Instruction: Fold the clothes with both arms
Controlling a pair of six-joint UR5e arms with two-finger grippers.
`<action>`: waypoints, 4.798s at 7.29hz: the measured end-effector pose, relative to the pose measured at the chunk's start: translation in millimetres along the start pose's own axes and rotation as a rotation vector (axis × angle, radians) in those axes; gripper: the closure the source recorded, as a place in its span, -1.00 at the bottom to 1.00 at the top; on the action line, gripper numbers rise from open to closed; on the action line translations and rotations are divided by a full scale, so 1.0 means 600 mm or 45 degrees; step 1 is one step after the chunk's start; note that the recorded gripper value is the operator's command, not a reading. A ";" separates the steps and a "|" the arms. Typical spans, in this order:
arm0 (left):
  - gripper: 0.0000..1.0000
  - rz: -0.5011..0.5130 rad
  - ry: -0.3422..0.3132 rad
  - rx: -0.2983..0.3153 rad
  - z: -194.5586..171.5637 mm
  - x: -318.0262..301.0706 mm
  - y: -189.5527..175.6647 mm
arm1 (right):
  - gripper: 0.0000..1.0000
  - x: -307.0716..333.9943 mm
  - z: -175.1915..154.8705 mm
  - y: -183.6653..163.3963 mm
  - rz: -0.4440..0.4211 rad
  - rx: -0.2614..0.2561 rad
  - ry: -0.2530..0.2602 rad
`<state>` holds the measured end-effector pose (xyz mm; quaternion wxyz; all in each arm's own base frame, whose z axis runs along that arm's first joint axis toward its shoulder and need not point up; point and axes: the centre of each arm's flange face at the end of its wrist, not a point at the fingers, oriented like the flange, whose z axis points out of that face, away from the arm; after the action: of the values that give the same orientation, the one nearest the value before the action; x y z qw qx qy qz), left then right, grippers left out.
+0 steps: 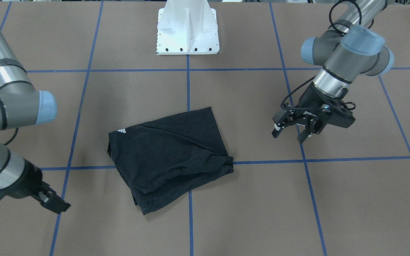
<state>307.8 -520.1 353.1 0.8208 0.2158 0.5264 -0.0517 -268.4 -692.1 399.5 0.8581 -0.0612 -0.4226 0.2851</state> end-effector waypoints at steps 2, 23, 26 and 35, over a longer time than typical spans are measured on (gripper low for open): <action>-1.00 0.297 -0.090 -0.050 -0.096 -0.157 0.010 | -1.00 0.235 -0.027 -0.067 -0.333 0.006 0.053; -1.00 0.329 -0.357 -0.268 -0.396 -0.561 -0.014 | -1.00 0.734 -0.241 -0.063 -0.692 -0.256 0.184; -1.00 0.343 -0.349 -0.258 -0.399 -0.550 -0.017 | -1.00 0.737 -0.235 -0.060 -0.692 -0.266 0.189; -1.00 0.358 -0.340 -0.246 -0.409 -0.536 -0.011 | -1.00 0.734 -0.236 -0.060 -0.698 -0.264 0.189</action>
<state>-42.5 -471.8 549.6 0.8993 0.1986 0.3800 0.0861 66.1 -464.4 625.9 0.9208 -0.0526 -0.3865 -0.0072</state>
